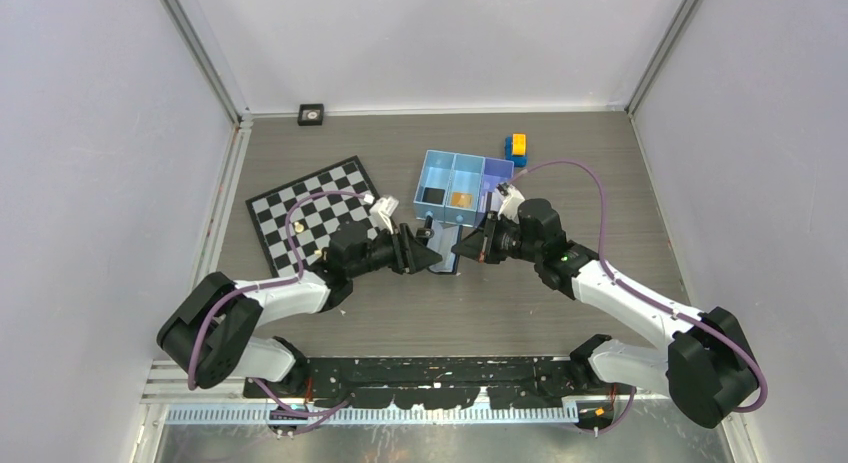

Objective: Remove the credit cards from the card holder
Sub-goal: Remove the credit card from the card holder.

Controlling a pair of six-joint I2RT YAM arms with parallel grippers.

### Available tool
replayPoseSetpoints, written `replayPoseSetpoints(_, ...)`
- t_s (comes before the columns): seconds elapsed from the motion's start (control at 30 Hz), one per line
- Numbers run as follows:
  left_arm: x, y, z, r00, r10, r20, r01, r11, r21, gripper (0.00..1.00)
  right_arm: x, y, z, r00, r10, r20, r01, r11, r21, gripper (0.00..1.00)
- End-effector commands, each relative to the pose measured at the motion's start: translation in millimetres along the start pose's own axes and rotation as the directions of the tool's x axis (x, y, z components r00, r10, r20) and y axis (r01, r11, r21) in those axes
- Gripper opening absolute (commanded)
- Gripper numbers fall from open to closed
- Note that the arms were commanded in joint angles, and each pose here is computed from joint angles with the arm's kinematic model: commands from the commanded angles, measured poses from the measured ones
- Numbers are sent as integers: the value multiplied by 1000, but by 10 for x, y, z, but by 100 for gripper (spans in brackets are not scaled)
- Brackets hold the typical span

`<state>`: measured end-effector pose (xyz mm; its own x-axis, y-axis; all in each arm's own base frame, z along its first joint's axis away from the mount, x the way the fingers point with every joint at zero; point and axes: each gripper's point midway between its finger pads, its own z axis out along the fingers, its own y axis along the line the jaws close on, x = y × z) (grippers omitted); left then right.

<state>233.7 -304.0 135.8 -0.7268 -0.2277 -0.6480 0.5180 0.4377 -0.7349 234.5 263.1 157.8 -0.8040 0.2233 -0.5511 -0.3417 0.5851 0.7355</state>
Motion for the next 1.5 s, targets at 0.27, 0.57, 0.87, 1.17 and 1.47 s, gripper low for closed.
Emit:
replayPoseSetpoints(0.27,-100,-140,35,999,50,4,-50,998,46,76,-117,236,12,1000,-15,22,17,996,-90,1)
replayPoseSetpoints(0.57,-60,-93,79,999,40,-22,-39,999,37,75,-91,289,31,1000,-19,7,20,993,-115,0)
replayPoseSetpoints(0.87,-25,30,112,998,25,-53,-26,999,-28,44,-97,298,22,1000,-21,14,23,993,-114,0)
replayPoseSetpoints(1.17,-40,95,82,999,17,-40,-20,997,-74,32,-152,164,-21,998,-27,51,28,999,-25,1)
replayPoseSetpoints(1.47,-15,252,92,998,-13,-54,5,990,-141,29,-153,141,-19,998,-27,50,27,1000,-9,0)
